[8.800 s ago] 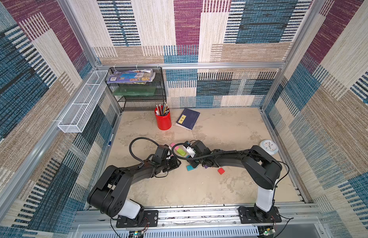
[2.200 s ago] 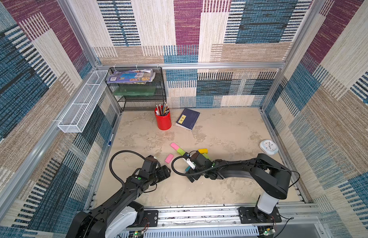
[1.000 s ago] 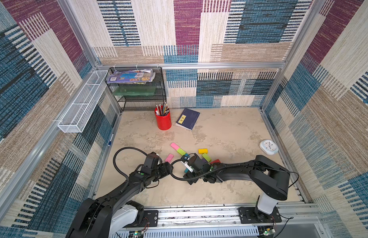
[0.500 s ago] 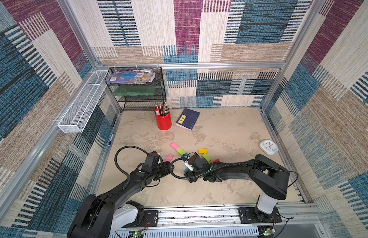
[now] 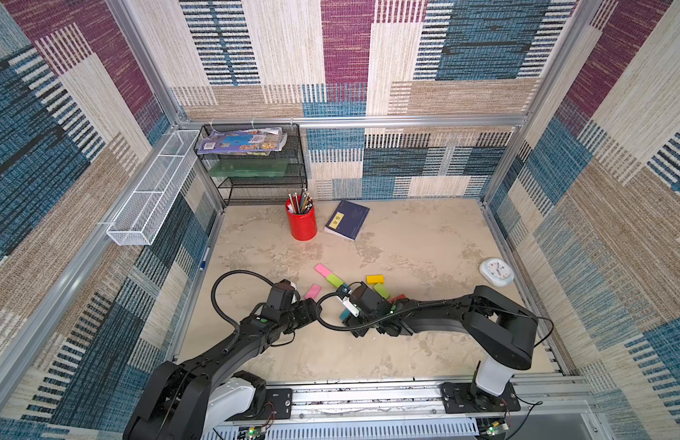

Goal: Assemble the letter v with building blocks
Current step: Pick up the building block from the center of the board.

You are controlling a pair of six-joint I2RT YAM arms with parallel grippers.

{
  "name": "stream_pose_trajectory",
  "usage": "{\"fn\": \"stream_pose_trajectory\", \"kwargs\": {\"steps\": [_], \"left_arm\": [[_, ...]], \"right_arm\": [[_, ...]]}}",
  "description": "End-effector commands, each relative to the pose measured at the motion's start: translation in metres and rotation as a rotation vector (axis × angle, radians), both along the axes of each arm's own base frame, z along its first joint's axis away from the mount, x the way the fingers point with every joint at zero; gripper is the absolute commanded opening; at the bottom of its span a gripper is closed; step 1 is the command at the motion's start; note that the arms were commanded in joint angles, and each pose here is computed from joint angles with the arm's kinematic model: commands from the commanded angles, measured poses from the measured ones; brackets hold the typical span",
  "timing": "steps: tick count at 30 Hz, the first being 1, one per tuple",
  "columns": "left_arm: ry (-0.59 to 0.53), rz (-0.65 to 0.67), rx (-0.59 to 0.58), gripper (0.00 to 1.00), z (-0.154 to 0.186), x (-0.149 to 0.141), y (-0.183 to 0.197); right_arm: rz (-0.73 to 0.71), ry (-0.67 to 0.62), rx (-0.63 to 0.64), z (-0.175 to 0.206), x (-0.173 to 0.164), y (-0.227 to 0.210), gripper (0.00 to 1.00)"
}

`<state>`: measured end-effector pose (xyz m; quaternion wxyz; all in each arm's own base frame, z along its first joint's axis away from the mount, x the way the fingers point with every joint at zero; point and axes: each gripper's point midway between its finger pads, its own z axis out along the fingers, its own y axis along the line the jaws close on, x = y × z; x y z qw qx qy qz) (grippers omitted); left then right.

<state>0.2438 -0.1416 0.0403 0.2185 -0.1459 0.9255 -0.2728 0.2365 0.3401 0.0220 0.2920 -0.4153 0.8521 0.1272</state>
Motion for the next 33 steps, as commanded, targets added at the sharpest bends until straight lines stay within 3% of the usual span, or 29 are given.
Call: {"fn": "stream_pose_trajectory", "kwargs": {"steps": [1, 6, 10, 23, 33], "left_arm": [[0.051, -0.027, 0.041, 0.81, -0.013, -0.013, 0.005], [0.047, -0.030, 0.040, 0.81, -0.012, -0.013, 0.005], [0.047, -0.029, 0.040, 0.81, -0.014, -0.014, 0.005], [0.042, -0.036, 0.036, 0.81, -0.011, -0.014, 0.004], [0.023, -0.068, 0.009, 0.81, -0.004, -0.005, -0.005]], "right_arm": [[0.021, 0.025, -0.053, -0.008, -0.006, -0.010, 0.66], [0.026, 0.022, -0.056, -0.008, -0.004, -0.009, 0.66], [0.030, 0.020, -0.058, -0.007, -0.001, -0.009, 0.58], [0.021, -0.034, -0.009, 0.022, 0.009, -0.004, 0.57], [-0.048, -0.114, 0.007, 0.046, 0.053, -0.015, 0.56]]}}
